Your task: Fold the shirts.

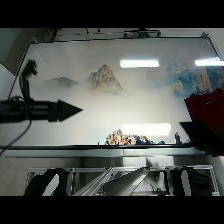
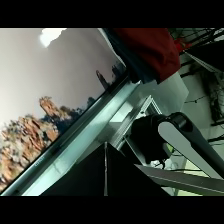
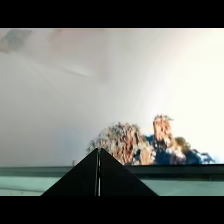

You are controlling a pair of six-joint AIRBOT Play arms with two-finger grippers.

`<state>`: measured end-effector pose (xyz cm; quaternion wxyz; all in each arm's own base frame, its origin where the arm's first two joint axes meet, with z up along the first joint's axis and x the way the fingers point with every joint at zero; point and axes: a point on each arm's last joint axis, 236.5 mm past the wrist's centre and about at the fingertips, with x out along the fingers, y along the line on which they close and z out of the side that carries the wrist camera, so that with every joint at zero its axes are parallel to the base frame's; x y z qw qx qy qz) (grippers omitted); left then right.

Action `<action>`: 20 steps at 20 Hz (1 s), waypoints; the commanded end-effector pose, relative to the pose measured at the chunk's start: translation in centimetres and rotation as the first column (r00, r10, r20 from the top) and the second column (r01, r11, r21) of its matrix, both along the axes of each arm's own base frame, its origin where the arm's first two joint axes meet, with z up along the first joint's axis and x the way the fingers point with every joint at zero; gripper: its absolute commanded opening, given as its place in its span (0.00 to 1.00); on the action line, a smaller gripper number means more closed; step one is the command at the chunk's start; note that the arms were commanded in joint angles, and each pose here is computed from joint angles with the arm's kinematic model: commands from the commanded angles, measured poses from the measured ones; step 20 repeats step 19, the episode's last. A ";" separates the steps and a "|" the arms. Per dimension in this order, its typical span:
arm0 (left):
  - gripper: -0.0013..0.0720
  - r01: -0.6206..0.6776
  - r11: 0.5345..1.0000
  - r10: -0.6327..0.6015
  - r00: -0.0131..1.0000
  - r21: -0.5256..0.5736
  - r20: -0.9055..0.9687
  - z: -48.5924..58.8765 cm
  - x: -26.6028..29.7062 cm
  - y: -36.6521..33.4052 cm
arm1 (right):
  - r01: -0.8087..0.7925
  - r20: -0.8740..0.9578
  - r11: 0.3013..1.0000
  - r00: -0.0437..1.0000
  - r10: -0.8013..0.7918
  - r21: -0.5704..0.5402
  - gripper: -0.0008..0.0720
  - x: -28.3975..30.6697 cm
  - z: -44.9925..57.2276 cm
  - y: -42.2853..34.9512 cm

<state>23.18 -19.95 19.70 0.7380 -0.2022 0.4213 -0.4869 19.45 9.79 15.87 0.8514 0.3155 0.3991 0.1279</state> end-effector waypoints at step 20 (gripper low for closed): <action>0.04 -0.011 1.000 0.010 0.999 -0.010 -0.037 -5.6 -5.0 -1.2 | -0.070 -0.058 0.997 0.996 0.072 0.037 0.05 -2.5 -4.4 2.1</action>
